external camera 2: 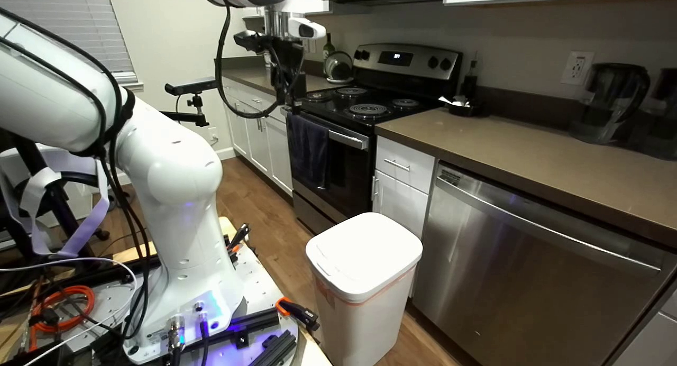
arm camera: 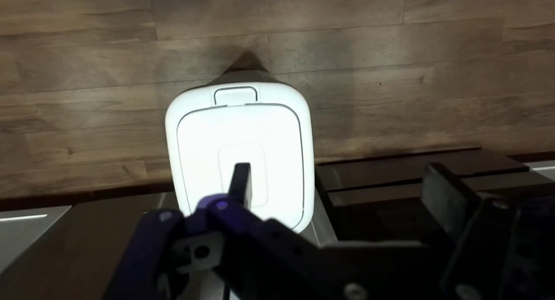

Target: Open the white bin

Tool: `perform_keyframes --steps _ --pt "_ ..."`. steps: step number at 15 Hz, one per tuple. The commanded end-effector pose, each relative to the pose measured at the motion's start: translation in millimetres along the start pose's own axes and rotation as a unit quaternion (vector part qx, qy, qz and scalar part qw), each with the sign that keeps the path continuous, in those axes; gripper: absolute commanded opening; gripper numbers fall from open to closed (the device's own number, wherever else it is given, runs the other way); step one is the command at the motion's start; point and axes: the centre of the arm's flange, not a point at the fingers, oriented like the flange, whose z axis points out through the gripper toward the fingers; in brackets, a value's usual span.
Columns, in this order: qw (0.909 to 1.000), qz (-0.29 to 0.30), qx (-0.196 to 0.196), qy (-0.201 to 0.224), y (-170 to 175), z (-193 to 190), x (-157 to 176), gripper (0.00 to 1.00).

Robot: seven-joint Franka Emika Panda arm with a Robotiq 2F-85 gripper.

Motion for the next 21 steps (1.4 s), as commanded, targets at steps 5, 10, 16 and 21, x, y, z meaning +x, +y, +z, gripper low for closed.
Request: perform_keyframes --steps 5,10,16,21 --pt "0.9981 0.009 0.019 0.059 56 110 23 1.0" --pt "0.9975 -0.011 -0.014 0.068 50 185 46 1.0" --pt "0.9964 -0.04 -0.072 0.019 59 295 59 1.0" --pt "0.9947 -0.04 -0.094 0.011 77 359 56 1.0"
